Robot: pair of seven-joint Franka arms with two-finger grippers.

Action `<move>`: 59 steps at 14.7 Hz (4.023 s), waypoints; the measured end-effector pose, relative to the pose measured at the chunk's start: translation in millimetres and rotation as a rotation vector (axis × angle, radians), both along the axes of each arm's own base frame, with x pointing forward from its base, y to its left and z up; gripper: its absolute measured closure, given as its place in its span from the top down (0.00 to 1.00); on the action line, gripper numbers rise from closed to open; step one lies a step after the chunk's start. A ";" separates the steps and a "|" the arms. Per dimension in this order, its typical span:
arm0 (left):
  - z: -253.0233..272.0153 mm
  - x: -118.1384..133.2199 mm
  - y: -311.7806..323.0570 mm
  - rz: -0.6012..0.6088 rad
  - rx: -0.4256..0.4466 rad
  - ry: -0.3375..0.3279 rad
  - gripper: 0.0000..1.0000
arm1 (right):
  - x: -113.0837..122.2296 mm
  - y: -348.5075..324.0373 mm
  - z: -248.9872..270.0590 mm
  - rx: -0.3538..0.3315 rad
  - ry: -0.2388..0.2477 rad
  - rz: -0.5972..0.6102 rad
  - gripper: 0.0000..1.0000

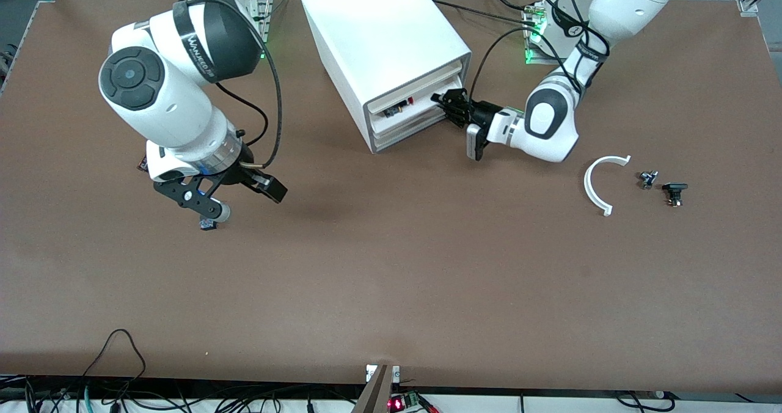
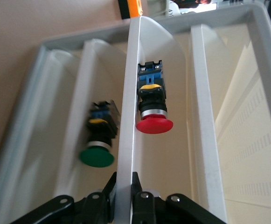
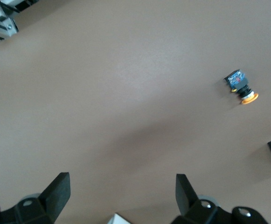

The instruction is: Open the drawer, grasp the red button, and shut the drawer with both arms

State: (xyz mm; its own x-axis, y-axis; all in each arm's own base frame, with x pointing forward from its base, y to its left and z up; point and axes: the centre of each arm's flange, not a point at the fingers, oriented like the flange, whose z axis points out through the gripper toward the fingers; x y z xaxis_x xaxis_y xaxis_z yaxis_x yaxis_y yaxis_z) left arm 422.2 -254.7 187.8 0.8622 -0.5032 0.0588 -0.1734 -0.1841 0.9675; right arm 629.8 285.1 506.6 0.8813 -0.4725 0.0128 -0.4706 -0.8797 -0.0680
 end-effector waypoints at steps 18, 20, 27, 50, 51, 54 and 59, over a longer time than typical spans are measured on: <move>51.9 140.2 92.6 -0.022 0.252 -0.108 0.82 | -61.1 212.6 -37.0 0.117 -0.050 -0.466 1.00; 85.9 155.1 105.6 -0.063 0.360 -0.110 1.00 | -78.3 236.6 -48.8 0.113 -0.039 -0.475 1.00; 202.8 193.1 146.5 -0.126 0.736 -0.099 1.00 | -120.2 287.7 -110.9 0.041 0.008 -0.456 1.00; 310.0 217.3 199.1 -0.090 1.162 -0.337 1.00 | -143.6 306.6 -131.8 -0.053 0.044 -0.392 0.40; 312.3 218.0 199.0 -0.095 1.184 -0.350 1.00 | -140.8 303.9 -113.3 -0.038 0.035 -0.382 0.40; 313.0 218.8 194.7 -0.086 1.202 -0.353 1.00 | -125.2 283.3 -69.4 -0.003 0.015 -0.333 0.40; 302.0 227.1 172.5 0.189 1.306 -0.239 1.00 | -78.9 221.7 -40.4 -0.021 0.017 -0.125 0.40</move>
